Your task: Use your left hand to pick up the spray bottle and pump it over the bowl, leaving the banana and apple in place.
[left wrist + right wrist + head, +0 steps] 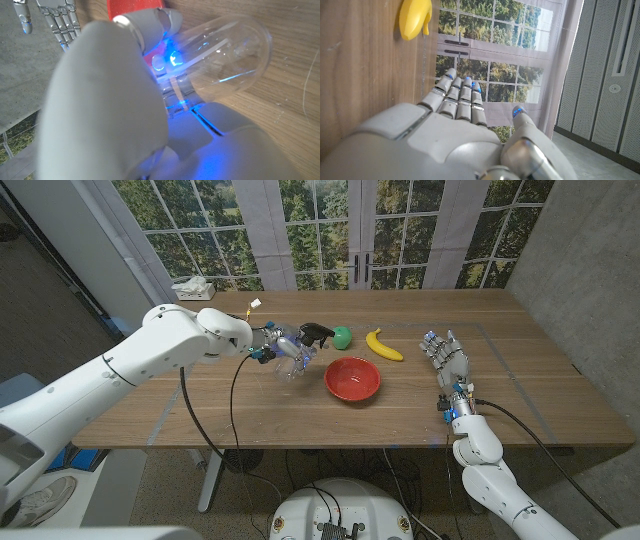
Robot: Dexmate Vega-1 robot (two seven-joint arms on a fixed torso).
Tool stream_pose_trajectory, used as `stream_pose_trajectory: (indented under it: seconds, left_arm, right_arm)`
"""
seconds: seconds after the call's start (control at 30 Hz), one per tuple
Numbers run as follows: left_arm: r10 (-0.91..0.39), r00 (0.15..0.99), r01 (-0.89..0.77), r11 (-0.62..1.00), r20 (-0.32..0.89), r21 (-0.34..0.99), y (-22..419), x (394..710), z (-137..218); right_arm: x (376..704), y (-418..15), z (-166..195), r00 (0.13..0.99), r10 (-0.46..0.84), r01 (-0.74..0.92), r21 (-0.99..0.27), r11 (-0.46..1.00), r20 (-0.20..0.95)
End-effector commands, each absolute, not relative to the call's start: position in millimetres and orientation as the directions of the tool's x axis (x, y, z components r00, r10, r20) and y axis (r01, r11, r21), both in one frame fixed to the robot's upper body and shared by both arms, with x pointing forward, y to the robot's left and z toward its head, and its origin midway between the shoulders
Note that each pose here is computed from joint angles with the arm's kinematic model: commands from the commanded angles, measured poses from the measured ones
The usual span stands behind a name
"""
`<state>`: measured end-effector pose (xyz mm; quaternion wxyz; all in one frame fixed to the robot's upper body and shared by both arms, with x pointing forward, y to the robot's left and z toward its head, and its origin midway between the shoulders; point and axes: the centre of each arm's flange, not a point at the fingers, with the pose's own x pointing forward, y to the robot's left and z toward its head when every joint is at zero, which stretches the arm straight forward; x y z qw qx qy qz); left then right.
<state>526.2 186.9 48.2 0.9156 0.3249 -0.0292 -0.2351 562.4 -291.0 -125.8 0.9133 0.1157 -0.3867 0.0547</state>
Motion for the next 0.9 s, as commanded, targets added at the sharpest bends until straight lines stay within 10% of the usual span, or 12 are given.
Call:
stream_pose_trajectory:
  seconds: [0.03,0.9]
  left_arm:
    - [-0.457,0.885,0.411,0.683,-0.085,0.604,184.4,526.2,47.3]
    - [-0.475,0.880,0.400,0.759,0.018,0.513,186.4,523.6,42.5]
  right_arm:
    - [562.6,-293.7,-124.9,0.695,0.012,-0.190,0.167,0.967,0.719]
    - [561.8,-296.2,-128.7,0.708,0.006,-0.185,0.177,0.967,0.706]
